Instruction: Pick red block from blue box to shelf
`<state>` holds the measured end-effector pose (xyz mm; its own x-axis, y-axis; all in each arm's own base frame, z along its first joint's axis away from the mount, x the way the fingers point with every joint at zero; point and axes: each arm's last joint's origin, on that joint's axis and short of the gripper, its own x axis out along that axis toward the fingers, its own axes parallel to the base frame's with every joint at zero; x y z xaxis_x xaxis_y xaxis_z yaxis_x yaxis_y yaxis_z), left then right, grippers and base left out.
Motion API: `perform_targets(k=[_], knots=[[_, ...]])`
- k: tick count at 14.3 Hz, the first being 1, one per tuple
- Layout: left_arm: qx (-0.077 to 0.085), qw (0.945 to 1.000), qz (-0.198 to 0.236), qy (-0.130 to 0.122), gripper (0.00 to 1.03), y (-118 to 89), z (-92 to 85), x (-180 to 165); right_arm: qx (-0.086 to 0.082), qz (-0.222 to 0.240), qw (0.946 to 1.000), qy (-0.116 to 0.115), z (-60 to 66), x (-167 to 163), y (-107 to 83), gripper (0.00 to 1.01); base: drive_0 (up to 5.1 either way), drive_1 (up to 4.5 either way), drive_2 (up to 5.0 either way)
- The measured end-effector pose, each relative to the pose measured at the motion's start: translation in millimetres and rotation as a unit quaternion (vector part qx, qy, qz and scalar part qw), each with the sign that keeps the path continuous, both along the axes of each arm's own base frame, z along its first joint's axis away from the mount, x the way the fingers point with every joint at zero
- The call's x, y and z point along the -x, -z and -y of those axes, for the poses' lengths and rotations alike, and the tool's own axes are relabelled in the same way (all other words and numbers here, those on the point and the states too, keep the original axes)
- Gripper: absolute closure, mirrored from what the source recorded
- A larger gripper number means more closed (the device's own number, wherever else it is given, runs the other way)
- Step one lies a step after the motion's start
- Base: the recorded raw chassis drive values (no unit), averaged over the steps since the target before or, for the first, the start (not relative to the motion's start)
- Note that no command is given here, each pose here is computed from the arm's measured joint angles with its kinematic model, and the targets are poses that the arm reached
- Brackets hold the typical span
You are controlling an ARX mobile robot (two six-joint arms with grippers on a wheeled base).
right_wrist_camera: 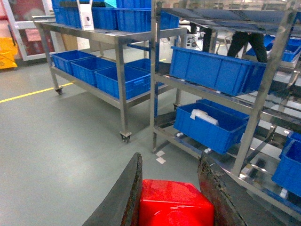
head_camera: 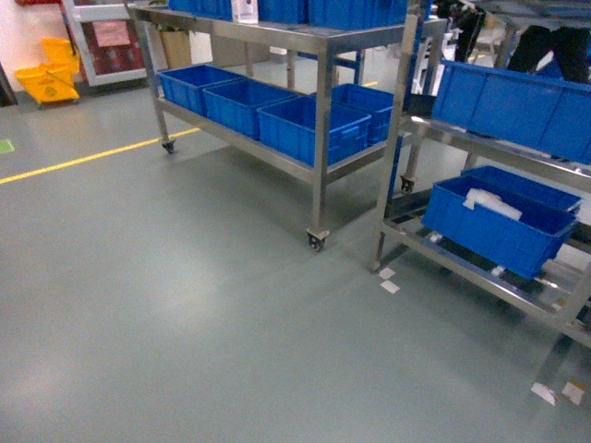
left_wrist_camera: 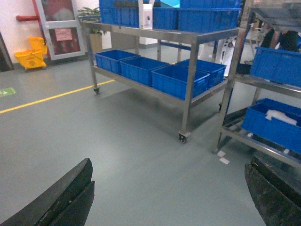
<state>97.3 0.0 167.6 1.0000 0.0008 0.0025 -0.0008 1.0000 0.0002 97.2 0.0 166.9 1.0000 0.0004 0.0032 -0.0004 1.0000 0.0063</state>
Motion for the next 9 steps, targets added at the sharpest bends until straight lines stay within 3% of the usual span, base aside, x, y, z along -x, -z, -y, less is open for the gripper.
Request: perform_targets(k=[4, 9], knots=[[0.000, 1.0000, 0.000, 0.000, 0.05, 0.0, 0.0, 0.0, 0.000, 0.000, 1.0000, 0.000, 0.0, 0.0, 0.0, 0.72, 0.0, 0.00, 0.0], [0.000, 1.0000, 0.000, 0.000, 0.05, 0.0, 0.0, 0.0, 0.000, 0.000, 1.0000, 0.000, 0.0, 0.0, 0.0, 0.72, -1.4, -1.41, -1.4]])
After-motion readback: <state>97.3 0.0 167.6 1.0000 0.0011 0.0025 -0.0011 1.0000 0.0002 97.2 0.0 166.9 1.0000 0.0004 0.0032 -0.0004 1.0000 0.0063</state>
